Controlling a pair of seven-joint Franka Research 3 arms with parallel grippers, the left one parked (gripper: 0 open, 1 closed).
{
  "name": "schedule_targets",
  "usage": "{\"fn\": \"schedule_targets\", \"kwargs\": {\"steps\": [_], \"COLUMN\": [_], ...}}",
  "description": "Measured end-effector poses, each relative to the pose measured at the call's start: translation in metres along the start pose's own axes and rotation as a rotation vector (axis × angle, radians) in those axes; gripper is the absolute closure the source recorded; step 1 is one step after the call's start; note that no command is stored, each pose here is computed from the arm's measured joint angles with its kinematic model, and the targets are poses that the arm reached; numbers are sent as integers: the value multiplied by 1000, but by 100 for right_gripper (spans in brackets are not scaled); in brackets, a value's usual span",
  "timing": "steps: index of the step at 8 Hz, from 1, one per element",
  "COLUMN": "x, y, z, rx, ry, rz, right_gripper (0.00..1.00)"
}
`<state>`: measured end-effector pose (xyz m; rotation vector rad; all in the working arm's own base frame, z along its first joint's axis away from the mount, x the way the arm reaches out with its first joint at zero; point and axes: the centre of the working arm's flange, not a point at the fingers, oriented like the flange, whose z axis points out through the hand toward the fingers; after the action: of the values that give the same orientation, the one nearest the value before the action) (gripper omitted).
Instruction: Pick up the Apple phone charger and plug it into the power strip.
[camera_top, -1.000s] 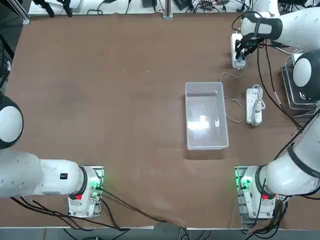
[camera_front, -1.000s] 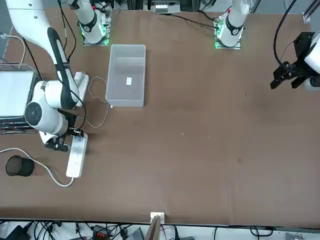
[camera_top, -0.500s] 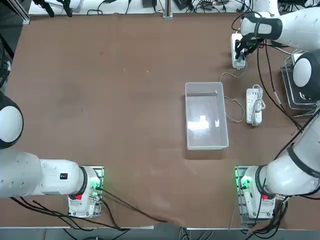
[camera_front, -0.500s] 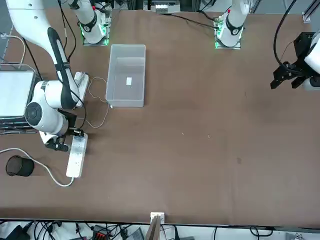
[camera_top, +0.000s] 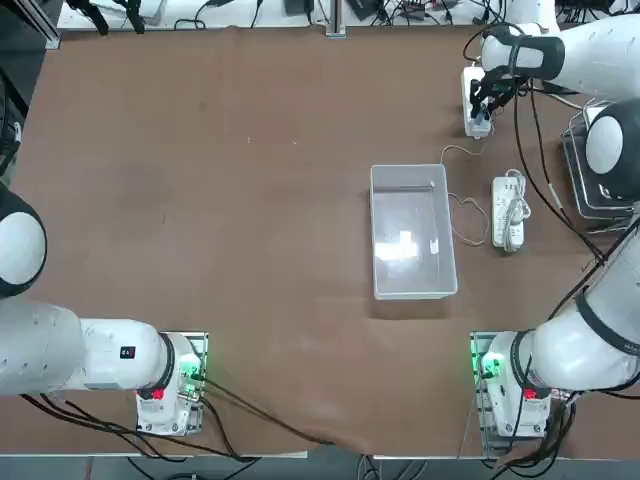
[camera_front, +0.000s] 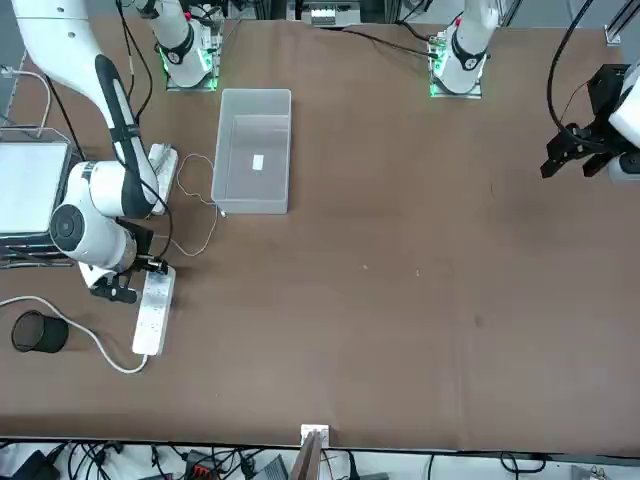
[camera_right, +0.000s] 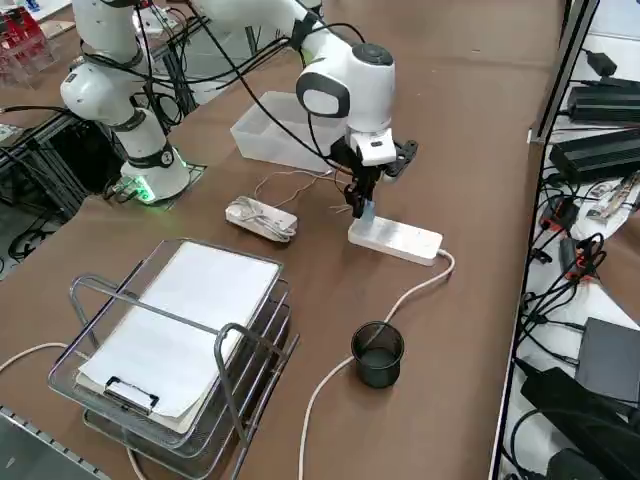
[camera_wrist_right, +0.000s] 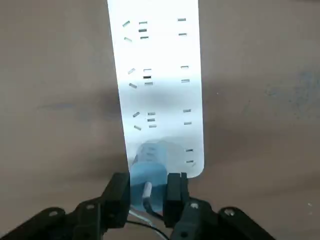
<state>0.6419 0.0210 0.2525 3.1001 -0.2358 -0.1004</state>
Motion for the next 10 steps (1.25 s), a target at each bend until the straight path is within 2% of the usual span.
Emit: {"fn": "schedule_targets", "kwargs": {"steps": [10], "x": [0], "y": [0], "z": [0], "rx": [0], "ry": [-2], "rz": [-7], "right_gripper": [63]}}
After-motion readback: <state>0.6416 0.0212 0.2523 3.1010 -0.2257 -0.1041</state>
